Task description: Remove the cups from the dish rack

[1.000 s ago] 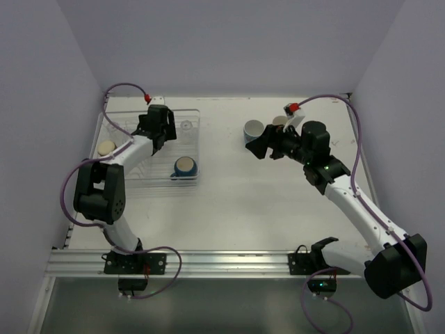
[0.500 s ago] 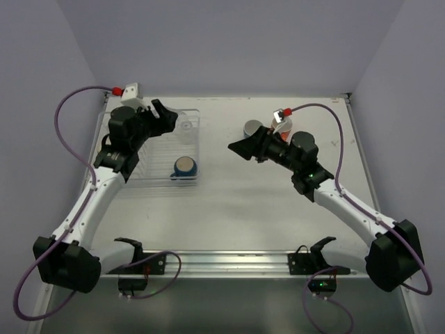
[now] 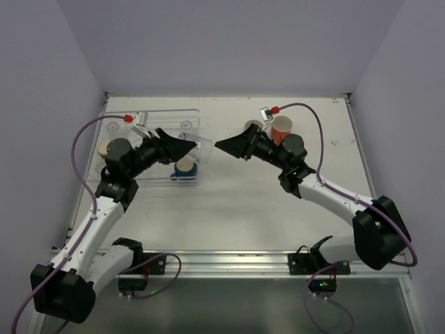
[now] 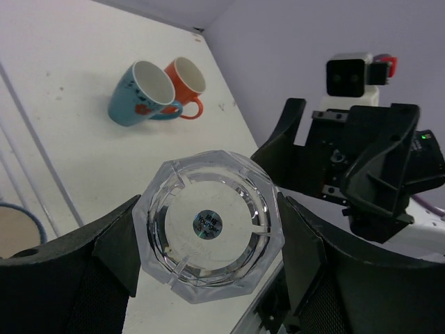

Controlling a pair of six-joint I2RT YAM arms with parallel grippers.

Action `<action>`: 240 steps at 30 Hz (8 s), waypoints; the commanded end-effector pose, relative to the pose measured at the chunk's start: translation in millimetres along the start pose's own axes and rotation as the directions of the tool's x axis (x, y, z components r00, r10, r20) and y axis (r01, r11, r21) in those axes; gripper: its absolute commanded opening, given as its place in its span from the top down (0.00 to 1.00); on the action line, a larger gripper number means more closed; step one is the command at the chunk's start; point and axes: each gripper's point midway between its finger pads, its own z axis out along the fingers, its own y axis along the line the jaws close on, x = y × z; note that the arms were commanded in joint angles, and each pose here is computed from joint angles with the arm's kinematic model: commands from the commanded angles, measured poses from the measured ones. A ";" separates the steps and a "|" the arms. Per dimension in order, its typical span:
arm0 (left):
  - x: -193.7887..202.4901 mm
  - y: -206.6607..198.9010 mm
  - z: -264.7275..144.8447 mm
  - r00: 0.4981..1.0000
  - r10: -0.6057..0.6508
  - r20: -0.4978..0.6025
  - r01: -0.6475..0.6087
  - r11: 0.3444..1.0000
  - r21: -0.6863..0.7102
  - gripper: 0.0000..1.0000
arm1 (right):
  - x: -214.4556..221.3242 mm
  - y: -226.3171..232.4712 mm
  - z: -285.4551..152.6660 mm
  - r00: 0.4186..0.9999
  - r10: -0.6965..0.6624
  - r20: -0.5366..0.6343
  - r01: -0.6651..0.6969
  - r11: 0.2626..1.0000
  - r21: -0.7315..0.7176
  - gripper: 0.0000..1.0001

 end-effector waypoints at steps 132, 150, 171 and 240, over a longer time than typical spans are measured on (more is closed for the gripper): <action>54.5 152.3 17.2 0.764 0.265 -0.588 -0.603 0.619 -0.504 0.08 | -95.7 -100.6 -169.8 0.909 -0.403 0.110 0.233 0.709 0.665 0.23; 86.3 178.6 31.8 0.717 0.182 -0.673 -0.606 0.639 -0.473 0.00 | -87.7 -101.1 -166.0 0.915 -0.392 0.093 0.243 0.721 0.649 0.23; 32.9 158.6 7.9 0.784 0.310 -0.537 -0.611 0.534 -0.584 0.48 | -78.9 -78.8 -153.6 0.916 -0.392 0.086 0.274 0.767 0.580 0.23; 39.0 -91.3 -14.1 0.984 0.152 -0.092 -0.116 0.942 0.316 0.00 | 5.5 99.4 -27.4 0.989 0.130 0.065 -0.098 0.926 -0.365 1.00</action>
